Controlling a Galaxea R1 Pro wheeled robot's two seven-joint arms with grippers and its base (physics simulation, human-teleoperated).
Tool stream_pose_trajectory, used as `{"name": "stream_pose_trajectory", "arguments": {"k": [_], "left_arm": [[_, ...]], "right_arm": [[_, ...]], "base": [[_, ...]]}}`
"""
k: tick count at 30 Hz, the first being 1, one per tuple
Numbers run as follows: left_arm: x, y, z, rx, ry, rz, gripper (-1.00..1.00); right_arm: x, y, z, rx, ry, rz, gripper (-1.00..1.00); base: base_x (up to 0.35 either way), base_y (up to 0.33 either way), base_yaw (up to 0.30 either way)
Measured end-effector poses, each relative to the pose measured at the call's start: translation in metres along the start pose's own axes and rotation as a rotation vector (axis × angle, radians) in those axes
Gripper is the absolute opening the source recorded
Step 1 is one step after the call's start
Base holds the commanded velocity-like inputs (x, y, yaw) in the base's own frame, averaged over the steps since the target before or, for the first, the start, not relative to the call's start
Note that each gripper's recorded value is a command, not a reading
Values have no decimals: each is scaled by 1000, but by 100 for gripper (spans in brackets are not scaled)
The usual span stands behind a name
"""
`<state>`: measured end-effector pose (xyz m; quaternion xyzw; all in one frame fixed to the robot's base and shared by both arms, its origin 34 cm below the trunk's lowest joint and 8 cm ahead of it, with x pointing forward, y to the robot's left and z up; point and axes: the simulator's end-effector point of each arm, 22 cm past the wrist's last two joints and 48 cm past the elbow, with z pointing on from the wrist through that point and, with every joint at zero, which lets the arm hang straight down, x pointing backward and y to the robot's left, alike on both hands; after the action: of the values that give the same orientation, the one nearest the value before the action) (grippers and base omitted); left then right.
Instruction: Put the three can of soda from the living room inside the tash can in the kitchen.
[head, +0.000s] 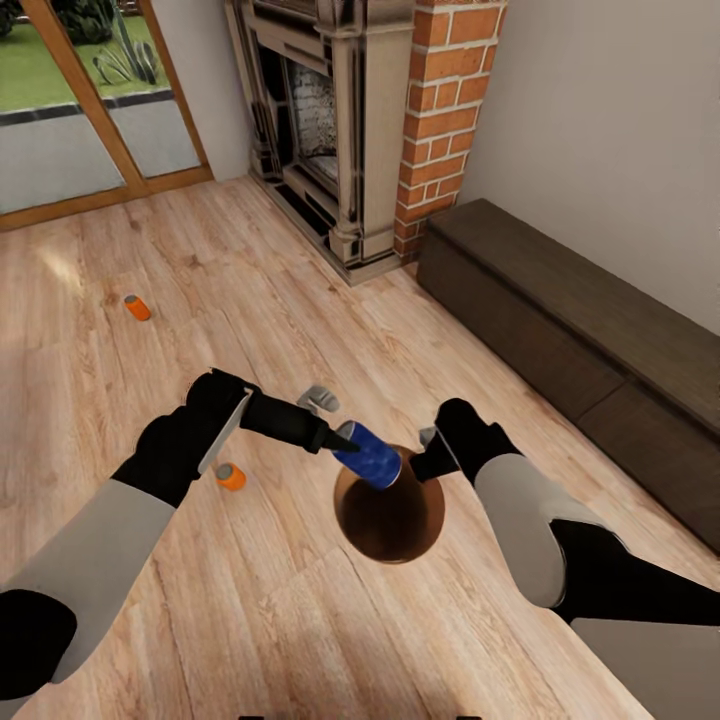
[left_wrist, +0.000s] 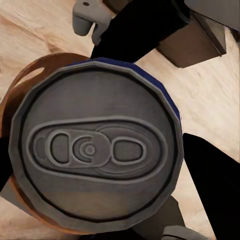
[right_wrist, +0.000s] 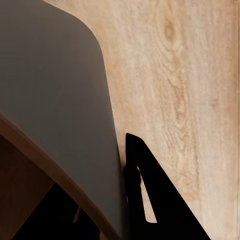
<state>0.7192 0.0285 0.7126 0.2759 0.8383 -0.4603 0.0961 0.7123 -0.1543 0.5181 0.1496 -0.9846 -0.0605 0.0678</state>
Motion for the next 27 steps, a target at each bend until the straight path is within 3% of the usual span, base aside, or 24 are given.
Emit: {"name": "stream_pose_trajectory", "arguments": {"k": [6,10,15,22,27], "left_arm": [[6,4,5,-25,20,5,-100],[19,12,24,-97,72,27,-100],[11,9,47,-162,76,61,-100],[10,5,60,-188,91,85,-100],[33,12,78,-252,162,119,-100]], "right_arm": [[-6,-1,-4,9,-16,-2,-100],[-8,-3,-6,14,-21,-3,-100],[-11,-4,-8,14,-30,-1,-100],[-12,-2,-9,8,-33,1,-100],[-13,-3,-10,7,-38,2,-100]], "base": [[0,0,0],[0,0,0],[0,0,0],[0,0,0],[0,0,0]]}}
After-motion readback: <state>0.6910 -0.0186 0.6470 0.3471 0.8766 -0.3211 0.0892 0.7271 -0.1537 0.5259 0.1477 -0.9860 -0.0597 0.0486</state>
